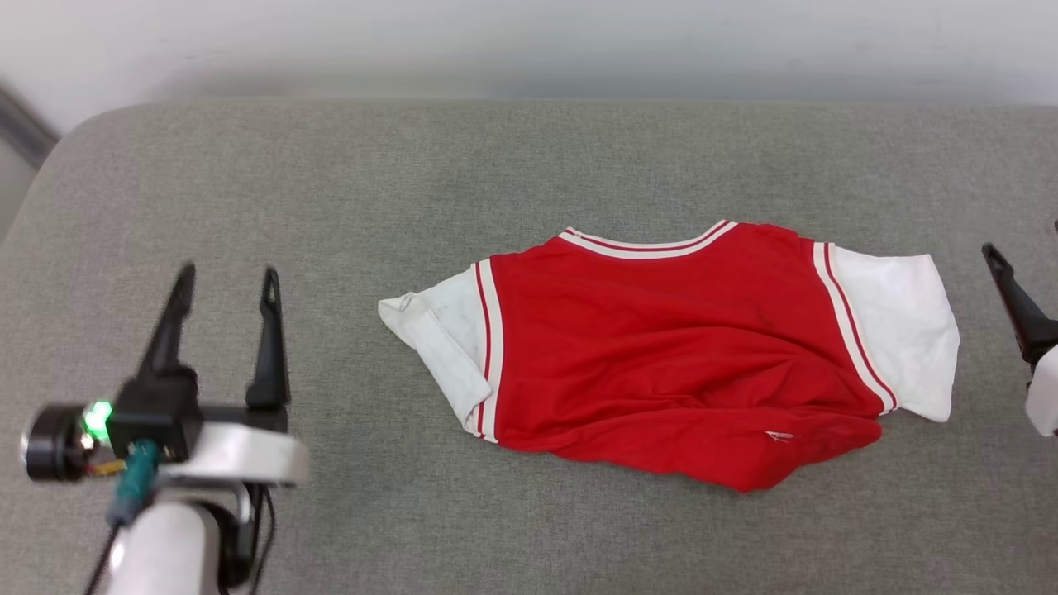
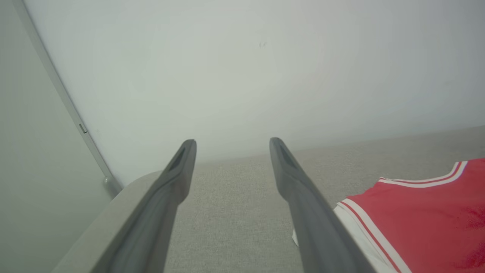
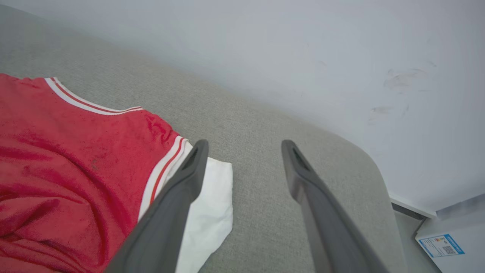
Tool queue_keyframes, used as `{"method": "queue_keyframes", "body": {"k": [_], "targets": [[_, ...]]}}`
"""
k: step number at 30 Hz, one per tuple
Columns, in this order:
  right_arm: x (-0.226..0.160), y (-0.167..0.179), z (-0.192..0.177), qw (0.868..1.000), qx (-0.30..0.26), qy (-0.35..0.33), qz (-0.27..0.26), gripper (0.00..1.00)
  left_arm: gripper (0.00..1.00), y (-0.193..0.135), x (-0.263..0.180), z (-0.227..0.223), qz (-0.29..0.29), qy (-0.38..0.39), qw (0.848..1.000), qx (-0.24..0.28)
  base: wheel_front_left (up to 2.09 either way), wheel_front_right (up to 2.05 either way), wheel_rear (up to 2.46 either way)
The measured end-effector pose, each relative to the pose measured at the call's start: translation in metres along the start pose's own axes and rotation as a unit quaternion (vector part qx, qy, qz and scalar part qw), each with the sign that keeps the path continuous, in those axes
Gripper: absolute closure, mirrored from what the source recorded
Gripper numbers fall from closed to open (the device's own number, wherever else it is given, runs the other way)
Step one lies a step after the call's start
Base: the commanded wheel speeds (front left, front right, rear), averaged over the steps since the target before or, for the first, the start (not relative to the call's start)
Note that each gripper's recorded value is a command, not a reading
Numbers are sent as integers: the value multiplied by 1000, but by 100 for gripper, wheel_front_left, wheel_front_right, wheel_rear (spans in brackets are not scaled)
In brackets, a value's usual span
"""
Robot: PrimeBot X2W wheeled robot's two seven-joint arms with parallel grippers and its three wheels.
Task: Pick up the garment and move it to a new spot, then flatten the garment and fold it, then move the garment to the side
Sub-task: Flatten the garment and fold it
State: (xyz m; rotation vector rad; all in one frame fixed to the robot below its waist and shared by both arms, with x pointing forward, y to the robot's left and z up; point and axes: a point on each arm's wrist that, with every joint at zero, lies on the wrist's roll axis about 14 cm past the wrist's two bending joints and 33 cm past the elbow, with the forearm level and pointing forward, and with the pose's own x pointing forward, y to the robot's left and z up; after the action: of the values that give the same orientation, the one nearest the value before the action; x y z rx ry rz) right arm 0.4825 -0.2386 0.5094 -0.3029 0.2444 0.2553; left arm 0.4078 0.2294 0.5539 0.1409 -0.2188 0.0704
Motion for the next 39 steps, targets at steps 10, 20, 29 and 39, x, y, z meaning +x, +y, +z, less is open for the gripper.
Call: {"method": "queue_keyframes", "body": {"k": [10, 20, 29, 39], "targets": [[-24, 19, 42, 986, 25, -151, -65, 0, 0, -4, 81, 33, -85, -2, 995, 44, 0, 0, 0], [-47, 38, 50, 970, 70, -212, -100, 0, 0, -36, 113, -5, -189, 168, 964, 86, 0, 0, 0], [-42, 45, 36, 973, 72, -194, -98, 0, 0, -63, 96, -62, -277, 377, 881, 77, 0, 0, 0], [-23, 47, 21, 978, 70, -172, -90, 0, 0, -89, 69, -112, -345, 524, 770, 114, 0, 0, 0]]}}
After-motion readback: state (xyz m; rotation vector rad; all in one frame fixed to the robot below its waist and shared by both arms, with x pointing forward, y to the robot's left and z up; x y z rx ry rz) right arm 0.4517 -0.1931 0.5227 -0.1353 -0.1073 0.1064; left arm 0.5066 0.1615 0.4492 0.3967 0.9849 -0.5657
